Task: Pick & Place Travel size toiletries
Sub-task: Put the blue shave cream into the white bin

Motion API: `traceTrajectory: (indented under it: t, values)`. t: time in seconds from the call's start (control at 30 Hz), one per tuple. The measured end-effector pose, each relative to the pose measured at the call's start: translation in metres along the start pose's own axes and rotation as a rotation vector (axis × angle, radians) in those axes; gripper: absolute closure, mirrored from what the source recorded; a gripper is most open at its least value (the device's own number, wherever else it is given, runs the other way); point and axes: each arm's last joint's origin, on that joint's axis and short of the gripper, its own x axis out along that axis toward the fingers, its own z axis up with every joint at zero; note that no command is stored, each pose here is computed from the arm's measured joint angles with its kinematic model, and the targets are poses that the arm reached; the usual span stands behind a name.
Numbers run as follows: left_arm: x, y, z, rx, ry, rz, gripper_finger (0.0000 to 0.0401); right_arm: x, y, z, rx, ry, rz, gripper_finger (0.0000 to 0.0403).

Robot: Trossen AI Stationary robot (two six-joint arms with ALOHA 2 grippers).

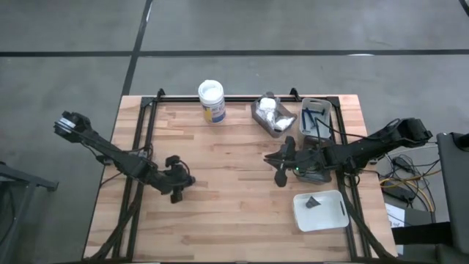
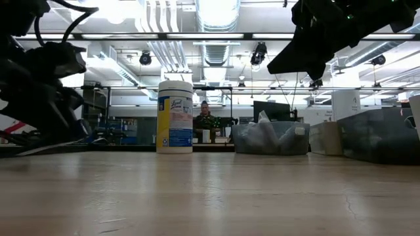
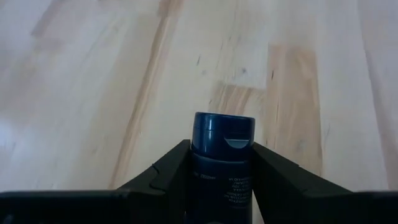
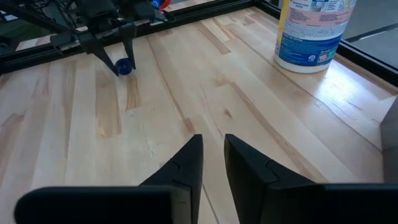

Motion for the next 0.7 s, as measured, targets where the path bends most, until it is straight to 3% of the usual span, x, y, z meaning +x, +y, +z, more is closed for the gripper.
traceTrajectory:
  t: [0.7]
  values:
    - [-0.004, -0.011, 0.027, 0.049, -0.294, -0.028, 0.0247, 0.0, 0.0, 0.0, 0.002, -0.001, 0.0, 0.0271]
